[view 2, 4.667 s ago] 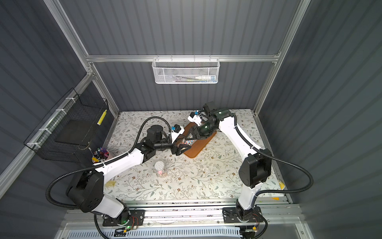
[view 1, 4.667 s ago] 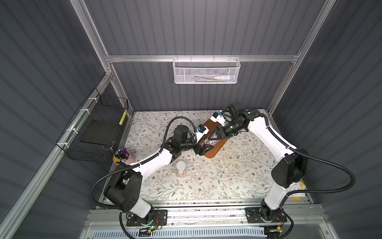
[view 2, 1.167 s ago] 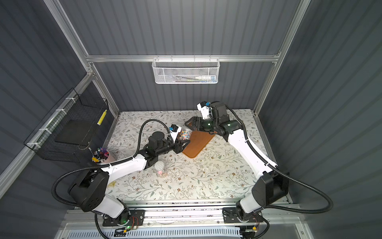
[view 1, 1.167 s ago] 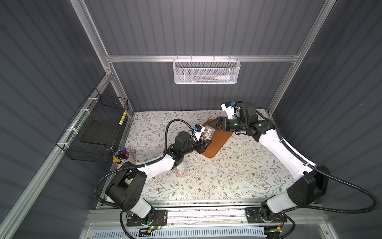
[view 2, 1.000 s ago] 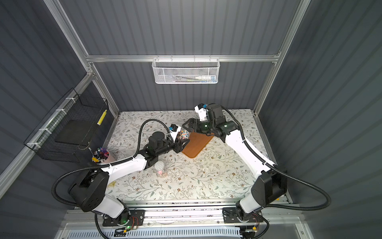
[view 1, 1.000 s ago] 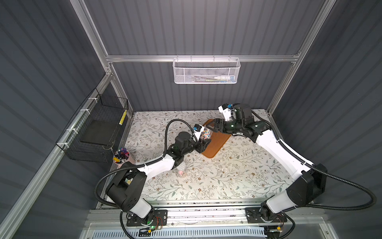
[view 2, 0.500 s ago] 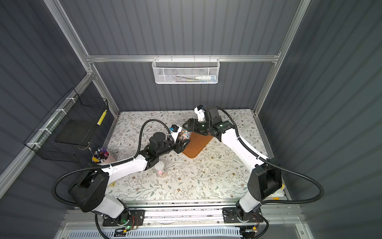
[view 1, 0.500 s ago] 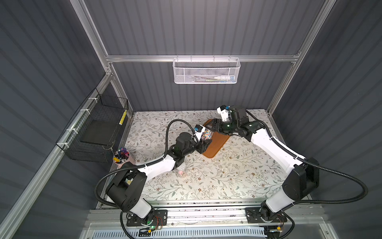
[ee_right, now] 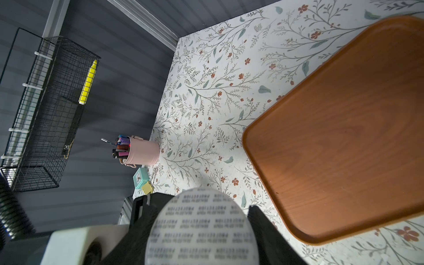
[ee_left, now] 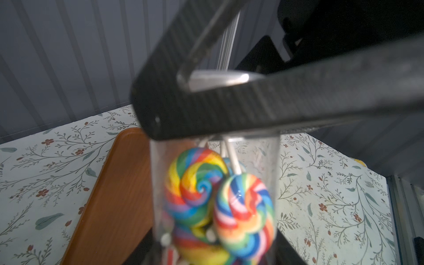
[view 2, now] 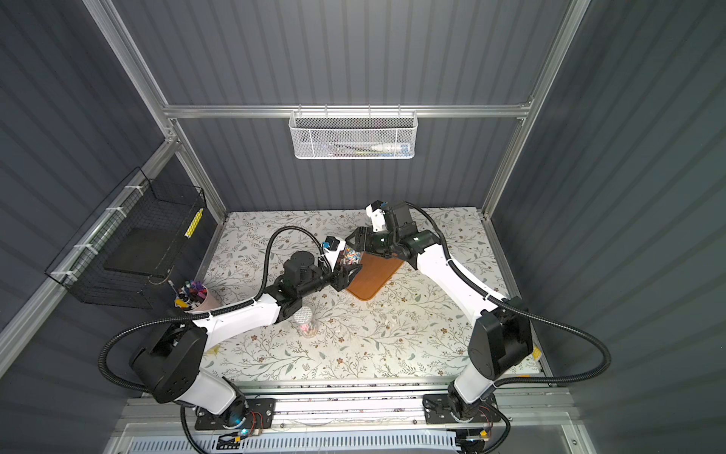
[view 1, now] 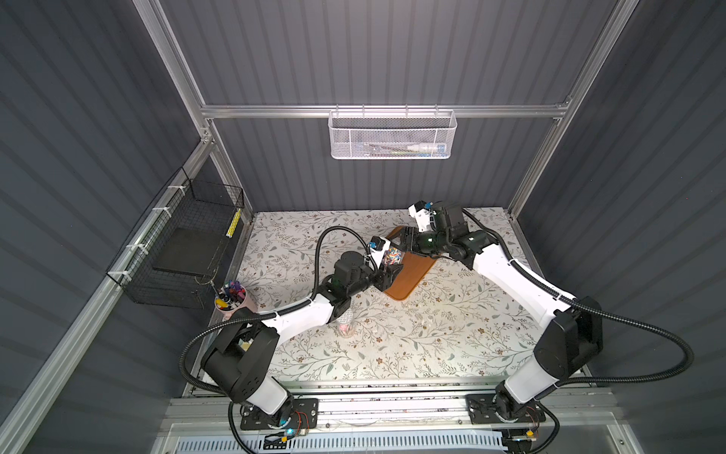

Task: Pour the candies out of the jar
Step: Unscrew the lid from the jar.

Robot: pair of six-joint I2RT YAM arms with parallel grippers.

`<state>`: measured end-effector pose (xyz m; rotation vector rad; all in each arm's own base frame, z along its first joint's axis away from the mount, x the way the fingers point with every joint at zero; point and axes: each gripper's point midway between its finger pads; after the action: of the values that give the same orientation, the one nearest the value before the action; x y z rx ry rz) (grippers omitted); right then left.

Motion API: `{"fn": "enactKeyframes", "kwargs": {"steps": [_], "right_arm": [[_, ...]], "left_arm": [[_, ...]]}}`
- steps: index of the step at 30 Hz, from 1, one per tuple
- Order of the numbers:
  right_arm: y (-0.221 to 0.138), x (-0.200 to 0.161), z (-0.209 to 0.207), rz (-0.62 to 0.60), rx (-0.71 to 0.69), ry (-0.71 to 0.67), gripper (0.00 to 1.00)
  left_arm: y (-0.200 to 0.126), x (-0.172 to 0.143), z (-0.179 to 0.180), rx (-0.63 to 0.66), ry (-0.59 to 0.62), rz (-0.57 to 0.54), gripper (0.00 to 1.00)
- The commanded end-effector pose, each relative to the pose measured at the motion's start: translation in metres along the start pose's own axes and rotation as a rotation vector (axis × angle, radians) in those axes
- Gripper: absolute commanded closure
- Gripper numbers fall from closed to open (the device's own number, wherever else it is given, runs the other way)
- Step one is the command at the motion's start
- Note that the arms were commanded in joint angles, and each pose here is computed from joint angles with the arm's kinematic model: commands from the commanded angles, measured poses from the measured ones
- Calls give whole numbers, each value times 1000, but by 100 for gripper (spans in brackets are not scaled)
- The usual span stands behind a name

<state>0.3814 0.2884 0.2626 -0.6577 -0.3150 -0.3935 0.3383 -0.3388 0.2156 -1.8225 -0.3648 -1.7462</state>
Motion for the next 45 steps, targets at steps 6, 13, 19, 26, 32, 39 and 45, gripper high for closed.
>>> {"fn": "enactKeyframes", "kwargs": {"steps": [6, 13, 19, 26, 32, 39, 45], "right_arm": [[-21, -12, 50, 90, 293, -217, 53], [-69, -42, 110, 234, 697, -492, 52], [-74, -44, 117, 267, 749, -520, 53], [-62, -24, 99, 190, 583, -429, 41], [-41, 14, 55, 18, 259, -203, 25], [-33, 18, 24, -86, 94, -103, 24], [-26, 10, 29, -97, 36, -128, 24]], "left_arm": [[-5, 35, -38, -224, 19, -140, 100], [-13, 54, -76, -485, -39, -233, 100], [-13, 55, -86, -569, -84, -245, 100], [-2, 42, -64, -409, -65, -181, 100], [4, 29, -27, -165, -56, -135, 100], [4, 29, -7, -34, -62, -162, 100], [5, 29, -4, -8, -48, -157, 100]]}}
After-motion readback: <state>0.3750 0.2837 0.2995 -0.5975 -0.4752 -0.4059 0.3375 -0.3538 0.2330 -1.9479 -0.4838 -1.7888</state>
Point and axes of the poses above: each gripper's point midway between its finger pads, its own y axis out along the fingers, its own z axis along the line the jaws close on, x = y × z, and after that the axes turned 12 degrees about y, right-handed
